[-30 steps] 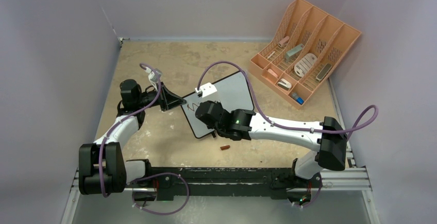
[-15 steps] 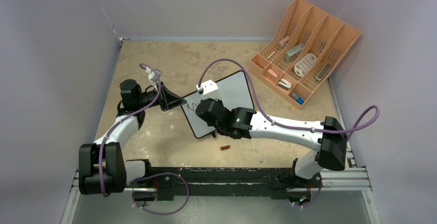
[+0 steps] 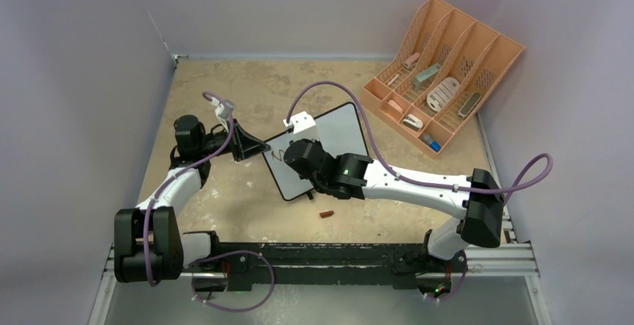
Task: Write a sentence on the whiteboard
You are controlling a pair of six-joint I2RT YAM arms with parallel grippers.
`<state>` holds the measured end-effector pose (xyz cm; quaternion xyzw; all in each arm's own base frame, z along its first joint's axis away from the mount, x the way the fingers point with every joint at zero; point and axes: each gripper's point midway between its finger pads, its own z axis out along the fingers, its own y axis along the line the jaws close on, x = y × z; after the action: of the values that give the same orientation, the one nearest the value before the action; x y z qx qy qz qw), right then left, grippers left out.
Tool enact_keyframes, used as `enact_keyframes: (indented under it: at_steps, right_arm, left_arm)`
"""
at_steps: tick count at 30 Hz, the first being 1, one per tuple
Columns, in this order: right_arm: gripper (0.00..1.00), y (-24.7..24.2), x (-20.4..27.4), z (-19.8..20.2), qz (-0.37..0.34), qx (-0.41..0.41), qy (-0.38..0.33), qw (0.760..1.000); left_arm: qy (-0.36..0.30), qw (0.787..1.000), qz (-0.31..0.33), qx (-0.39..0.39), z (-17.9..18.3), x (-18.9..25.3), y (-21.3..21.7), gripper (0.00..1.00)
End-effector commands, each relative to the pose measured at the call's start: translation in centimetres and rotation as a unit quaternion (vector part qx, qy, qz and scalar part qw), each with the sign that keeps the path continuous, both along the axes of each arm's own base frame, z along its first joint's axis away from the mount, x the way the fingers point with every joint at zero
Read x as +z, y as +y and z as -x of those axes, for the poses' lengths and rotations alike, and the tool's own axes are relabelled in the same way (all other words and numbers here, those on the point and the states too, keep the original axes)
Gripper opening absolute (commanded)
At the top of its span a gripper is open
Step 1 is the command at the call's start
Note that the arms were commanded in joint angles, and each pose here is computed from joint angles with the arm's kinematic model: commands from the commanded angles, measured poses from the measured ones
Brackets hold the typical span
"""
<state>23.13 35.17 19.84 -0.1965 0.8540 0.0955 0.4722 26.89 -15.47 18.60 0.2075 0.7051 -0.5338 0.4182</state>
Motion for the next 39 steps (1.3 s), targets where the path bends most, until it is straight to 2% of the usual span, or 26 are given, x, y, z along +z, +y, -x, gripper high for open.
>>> enact_keyframes:
  at_steps: [1, 39]
  right_arm:
    - [0.00, 1.4, 2.6, -1.4, -0.037, -0.003, -0.027, 0.999]
    - [0.00, 2.4, 0.9, 0.1, -0.012, 0.058, -0.002, 0.998]
  left_arm:
    - [-0.032, 0.999, -0.002, -0.034, 0.9, 0.9, -0.7, 0.00]
    - [-0.033, 0.999, -0.003, -0.032, 0.7, 0.9, -0.7, 0.00]
